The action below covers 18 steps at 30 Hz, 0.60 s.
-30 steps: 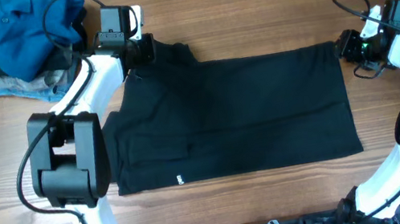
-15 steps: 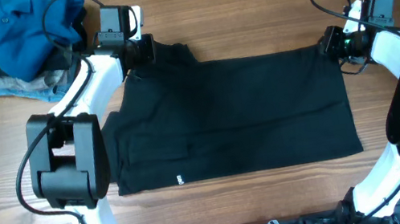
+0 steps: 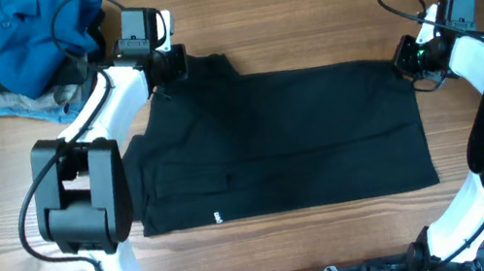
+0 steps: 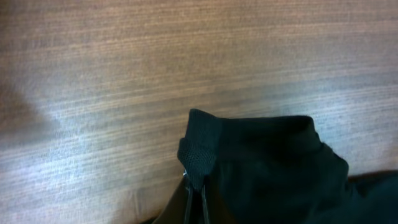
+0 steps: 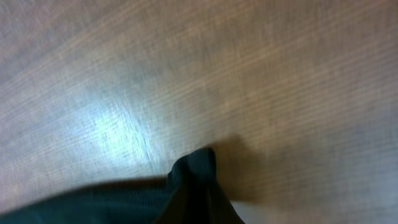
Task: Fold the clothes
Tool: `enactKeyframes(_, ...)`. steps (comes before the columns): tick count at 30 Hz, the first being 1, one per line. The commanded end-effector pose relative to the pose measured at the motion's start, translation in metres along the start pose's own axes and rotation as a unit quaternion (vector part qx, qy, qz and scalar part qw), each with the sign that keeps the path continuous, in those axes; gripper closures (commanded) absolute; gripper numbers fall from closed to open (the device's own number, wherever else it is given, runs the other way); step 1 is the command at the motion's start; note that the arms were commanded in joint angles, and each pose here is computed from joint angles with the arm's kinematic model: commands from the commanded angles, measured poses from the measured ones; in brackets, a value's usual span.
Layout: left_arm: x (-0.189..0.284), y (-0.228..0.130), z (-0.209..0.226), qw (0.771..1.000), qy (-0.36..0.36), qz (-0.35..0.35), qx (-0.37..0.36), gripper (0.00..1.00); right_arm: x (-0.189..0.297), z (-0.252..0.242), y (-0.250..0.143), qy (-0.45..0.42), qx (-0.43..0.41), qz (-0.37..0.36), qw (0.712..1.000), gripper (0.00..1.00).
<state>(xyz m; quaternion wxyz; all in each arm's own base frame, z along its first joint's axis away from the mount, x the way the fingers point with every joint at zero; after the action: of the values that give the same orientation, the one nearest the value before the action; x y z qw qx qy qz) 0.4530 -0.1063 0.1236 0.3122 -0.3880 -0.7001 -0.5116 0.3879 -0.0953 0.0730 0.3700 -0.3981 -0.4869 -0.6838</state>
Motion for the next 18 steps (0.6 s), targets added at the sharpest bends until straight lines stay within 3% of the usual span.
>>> enactKeyframes(1, 0.038, 0.013, -0.003, 0.999, 0.019, -0.029, 0.0, 0.96, 0.015, -0.001, -0.005, -0.011, -0.012, 0.012, 1.0, 0.96)
enactKeyframes(7, 0.064, 0.004, -0.001, 0.999, 0.04, -0.003, 0.003, 0.96, 0.044, 0.006, -0.005, -0.01, 0.0, 0.008, 1.0, 0.95)
enactKeyframes(12, 0.068, -0.021, 0.008, 0.995, 0.069, 0.073, 0.01, 0.96, 0.068, 0.007, -0.002, -0.036, 0.003, -0.008, 0.999, 0.95)
enactKeyframes(18, 0.074, -0.043, 0.015, 0.986, 0.091, 0.138, 0.015, 0.96, 0.071, 0.0, -0.019, -0.08, -0.01, 0.041, 0.996, 0.96)
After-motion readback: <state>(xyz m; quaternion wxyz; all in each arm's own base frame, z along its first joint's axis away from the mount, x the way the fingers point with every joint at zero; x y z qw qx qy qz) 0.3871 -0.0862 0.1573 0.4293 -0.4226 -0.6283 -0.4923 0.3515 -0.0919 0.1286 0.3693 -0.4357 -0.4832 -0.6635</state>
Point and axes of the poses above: each gripper's point midway between its finger pads, its own x axis back along the fingers, its own z axis along the line the jaws close on, y = z × x, the point moved 8 cm from there along x, back along the fingers, and after that the axes turned 13 degrees about x, right-handed, at the moved point
